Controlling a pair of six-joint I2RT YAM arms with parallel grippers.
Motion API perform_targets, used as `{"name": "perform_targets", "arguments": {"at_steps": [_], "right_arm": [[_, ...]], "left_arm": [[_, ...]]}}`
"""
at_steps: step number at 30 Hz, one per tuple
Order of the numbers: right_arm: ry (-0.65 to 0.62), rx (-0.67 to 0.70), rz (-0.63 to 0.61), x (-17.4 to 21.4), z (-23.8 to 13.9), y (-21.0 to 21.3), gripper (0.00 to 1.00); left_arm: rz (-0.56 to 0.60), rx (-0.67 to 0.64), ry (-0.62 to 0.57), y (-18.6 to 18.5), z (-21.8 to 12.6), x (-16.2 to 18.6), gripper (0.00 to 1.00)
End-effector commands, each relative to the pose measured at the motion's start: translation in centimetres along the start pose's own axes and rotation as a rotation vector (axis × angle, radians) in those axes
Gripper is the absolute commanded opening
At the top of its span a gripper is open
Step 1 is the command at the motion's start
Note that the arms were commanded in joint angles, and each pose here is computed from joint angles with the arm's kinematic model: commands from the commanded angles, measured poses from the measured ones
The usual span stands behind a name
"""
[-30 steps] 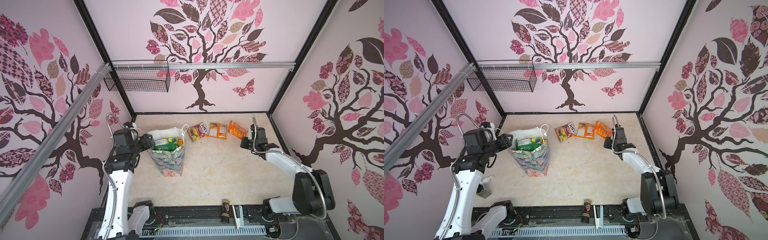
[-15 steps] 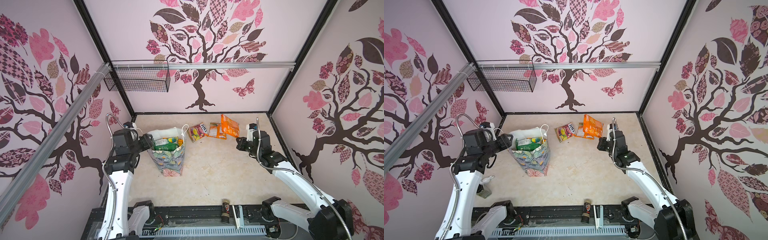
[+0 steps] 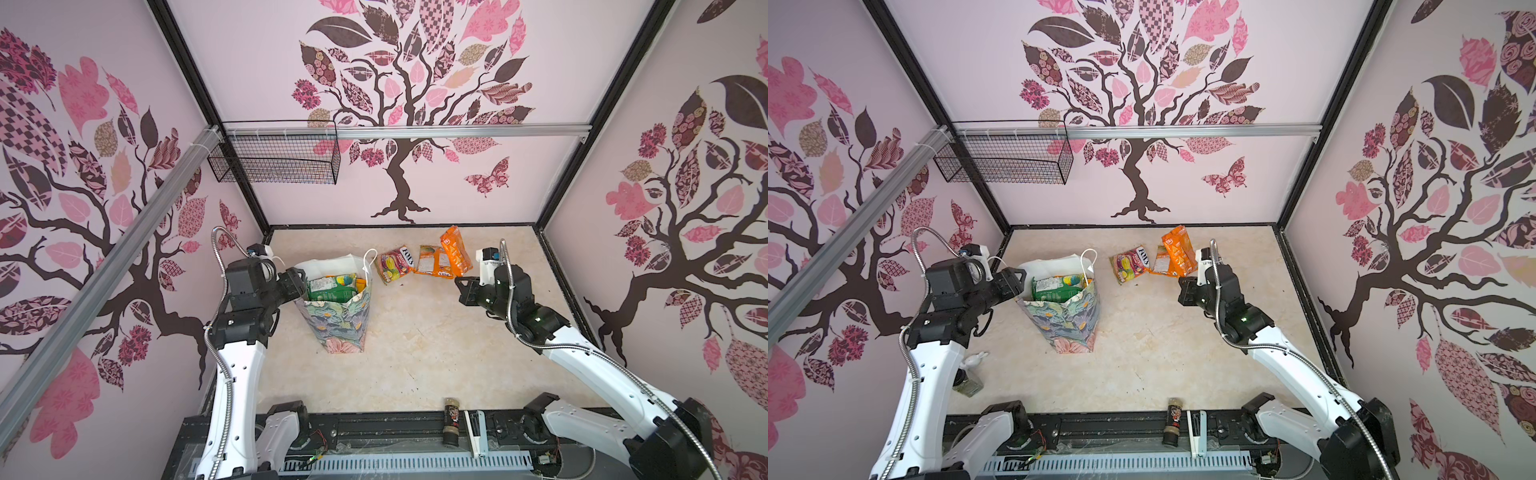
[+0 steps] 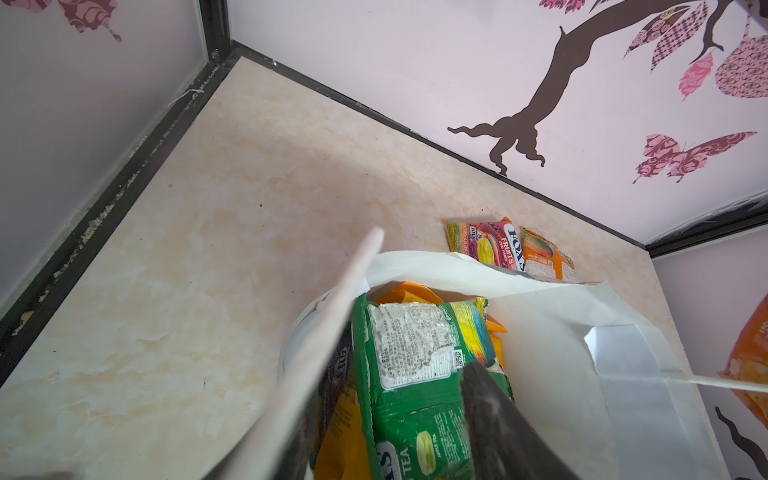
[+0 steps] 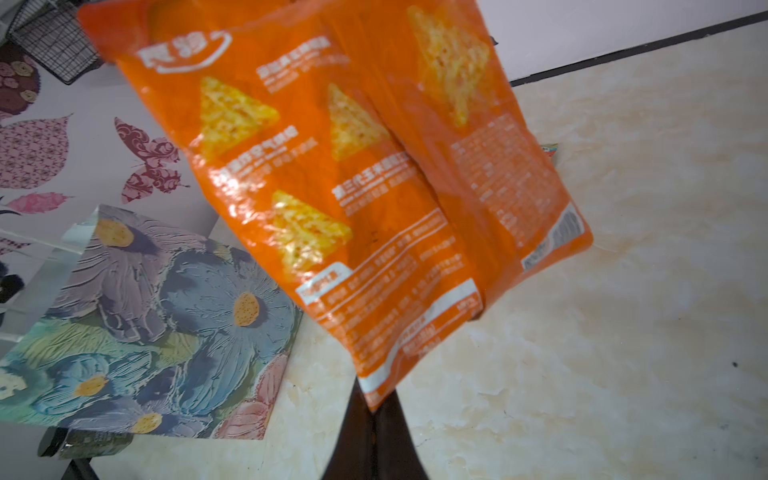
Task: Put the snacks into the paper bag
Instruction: 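Lift the orange chip bag and carry it toward the paper bag with the right gripper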
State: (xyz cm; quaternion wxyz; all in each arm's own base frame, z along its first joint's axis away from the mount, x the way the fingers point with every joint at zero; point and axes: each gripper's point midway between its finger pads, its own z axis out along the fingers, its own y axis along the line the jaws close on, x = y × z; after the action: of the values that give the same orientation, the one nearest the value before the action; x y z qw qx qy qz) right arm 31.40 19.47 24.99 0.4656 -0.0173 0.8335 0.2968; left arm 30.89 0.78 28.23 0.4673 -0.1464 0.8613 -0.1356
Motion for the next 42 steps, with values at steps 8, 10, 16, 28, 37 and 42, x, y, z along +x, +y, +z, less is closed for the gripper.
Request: {"name": "perform_targets", "arguments": {"at_steps": [8, 10, 16, 28, 37, 42], "right_arm": [[-0.129, -0.175, -0.091, -3.9, -2.7, 9.2, 0.00], [-0.133, -0.184, -0.118, -3.7, -2.8, 10.5, 0.00], [-0.117, -0.240, -0.198, -3.5, -2.4, 14.7, 0.00], [-0.145, -0.333, -0.370, -5.7, -3.1, 23.3, 0.00], [-0.144, -0.407, -0.449, -6.5, -3.4, 28.5, 0.00], [-0.121, -0.466, -0.508, -5.9, -3.3, 32.4, 0.00]], "left_arm": [[0.005, -0.007, -0.006, 0.4, 0.3, 0.3, 0.60], [0.005, -0.006, -0.009, 0.4, 0.2, 0.3, 0.60], [0.005, -0.004, -0.005, 0.4, 0.3, 0.4, 0.60], [0.004, -0.010, -0.015, 0.5, 0.1, 0.2, 0.60], [0.005, -0.009, -0.018, 0.4, 0.0, 0.2, 0.60], [0.005, -0.009, -0.018, 0.4, 0.0, 0.2, 0.60]]}}
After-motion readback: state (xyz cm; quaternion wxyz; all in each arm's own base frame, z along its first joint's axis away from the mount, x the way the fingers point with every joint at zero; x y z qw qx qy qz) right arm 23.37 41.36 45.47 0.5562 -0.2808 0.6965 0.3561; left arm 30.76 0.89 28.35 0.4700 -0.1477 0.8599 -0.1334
